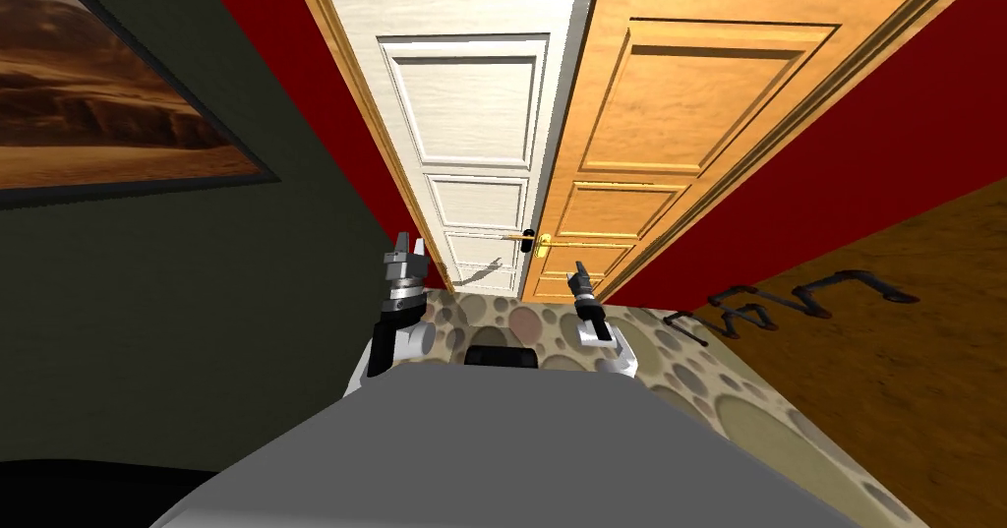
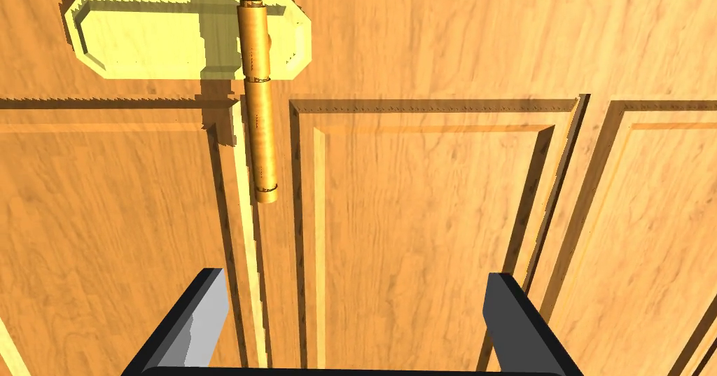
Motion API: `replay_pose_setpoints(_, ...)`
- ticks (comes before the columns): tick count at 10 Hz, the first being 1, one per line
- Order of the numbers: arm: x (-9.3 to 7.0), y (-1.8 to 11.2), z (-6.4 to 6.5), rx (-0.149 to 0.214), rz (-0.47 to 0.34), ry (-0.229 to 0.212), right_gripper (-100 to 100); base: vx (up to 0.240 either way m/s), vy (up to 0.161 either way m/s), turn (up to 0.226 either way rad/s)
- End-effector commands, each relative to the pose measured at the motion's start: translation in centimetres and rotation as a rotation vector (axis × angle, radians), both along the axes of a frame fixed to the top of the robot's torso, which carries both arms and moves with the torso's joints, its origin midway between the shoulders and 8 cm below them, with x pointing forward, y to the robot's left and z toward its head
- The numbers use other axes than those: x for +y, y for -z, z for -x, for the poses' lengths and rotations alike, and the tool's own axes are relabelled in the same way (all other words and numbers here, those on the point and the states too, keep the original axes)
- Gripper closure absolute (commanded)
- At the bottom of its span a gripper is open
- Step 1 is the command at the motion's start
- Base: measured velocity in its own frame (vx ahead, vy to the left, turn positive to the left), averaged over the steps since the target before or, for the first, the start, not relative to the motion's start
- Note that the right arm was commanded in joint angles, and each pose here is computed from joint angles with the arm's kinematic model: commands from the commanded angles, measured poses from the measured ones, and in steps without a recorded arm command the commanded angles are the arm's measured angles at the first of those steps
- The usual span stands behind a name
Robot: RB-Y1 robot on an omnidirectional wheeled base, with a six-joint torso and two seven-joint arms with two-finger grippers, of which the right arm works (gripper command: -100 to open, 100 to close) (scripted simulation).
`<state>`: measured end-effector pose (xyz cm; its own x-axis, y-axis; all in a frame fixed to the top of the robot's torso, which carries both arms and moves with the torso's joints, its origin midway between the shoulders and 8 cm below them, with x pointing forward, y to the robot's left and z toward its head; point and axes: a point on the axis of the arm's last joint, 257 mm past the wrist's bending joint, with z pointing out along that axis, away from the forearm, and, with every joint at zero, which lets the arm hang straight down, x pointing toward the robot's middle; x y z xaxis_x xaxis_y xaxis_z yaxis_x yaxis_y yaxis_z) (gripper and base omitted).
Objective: Pull the door open
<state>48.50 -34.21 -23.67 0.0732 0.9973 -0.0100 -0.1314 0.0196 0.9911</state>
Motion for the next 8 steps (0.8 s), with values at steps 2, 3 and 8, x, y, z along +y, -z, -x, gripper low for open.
replay_pose_setpoints(2, -0.8, 1.8, -0.5, 0.042, -0.006, 0.011, -100, 0.152, 0.004, 0.072)
replay_pose_setpoints(3, -1.0, 2.2, -0.6, 0.052, -0.007, 0.014, -100, 0.145, -0.004, 0.074)
replay_pose_setpoints(8, -2.7, 5.2, -1.2, 0.121, -0.02, 0.035, -100, 0.167, -0.003, 0.072)
